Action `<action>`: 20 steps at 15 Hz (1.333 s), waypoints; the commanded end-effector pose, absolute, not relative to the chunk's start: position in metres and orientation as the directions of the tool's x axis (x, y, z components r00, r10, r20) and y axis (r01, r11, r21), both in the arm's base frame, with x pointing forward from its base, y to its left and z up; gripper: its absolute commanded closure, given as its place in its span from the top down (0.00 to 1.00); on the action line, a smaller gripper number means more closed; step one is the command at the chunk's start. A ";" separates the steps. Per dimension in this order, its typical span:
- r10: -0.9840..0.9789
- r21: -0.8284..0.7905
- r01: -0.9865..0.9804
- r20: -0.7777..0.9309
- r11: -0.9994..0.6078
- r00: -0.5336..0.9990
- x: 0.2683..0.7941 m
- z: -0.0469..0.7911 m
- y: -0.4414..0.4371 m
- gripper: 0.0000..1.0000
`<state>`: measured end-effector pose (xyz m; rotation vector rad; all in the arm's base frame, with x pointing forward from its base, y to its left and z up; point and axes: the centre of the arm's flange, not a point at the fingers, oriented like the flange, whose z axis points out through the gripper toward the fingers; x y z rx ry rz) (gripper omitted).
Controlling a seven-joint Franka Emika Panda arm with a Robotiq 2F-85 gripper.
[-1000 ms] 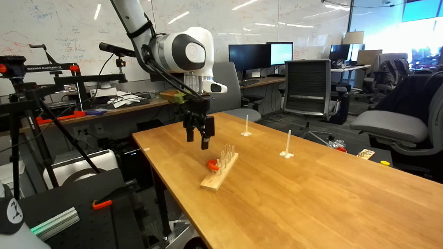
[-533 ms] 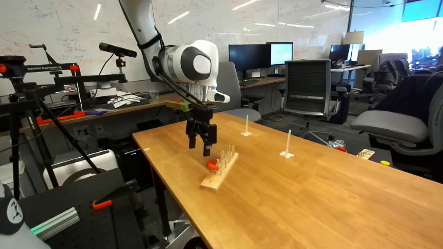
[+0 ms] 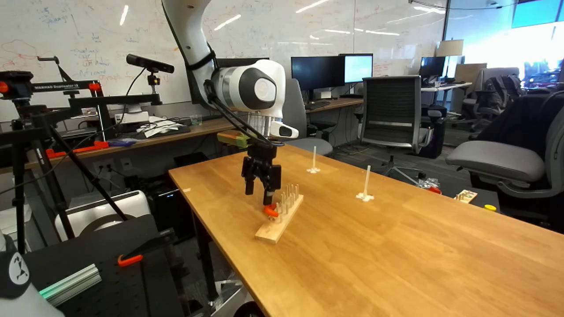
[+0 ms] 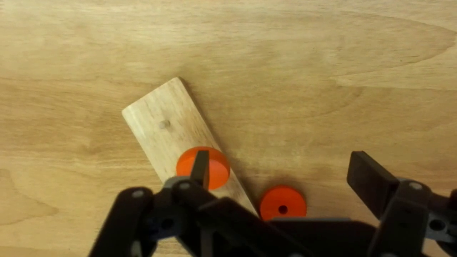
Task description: Pick up the orange ring on the right and put it on the wooden stand
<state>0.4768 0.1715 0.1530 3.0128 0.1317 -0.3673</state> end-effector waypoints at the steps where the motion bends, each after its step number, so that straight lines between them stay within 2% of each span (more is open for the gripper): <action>1: 0.070 0.115 0.104 -0.268 -0.988 0.961 0.488 0.148 0.174 1.00; 10: 0.065 0.120 0.108 -0.320 -0.987 0.945 0.487 0.137 0.172 1.00; 20: 0.087 0.110 0.123 -0.286 -0.986 0.954 0.473 0.148 0.174 1.00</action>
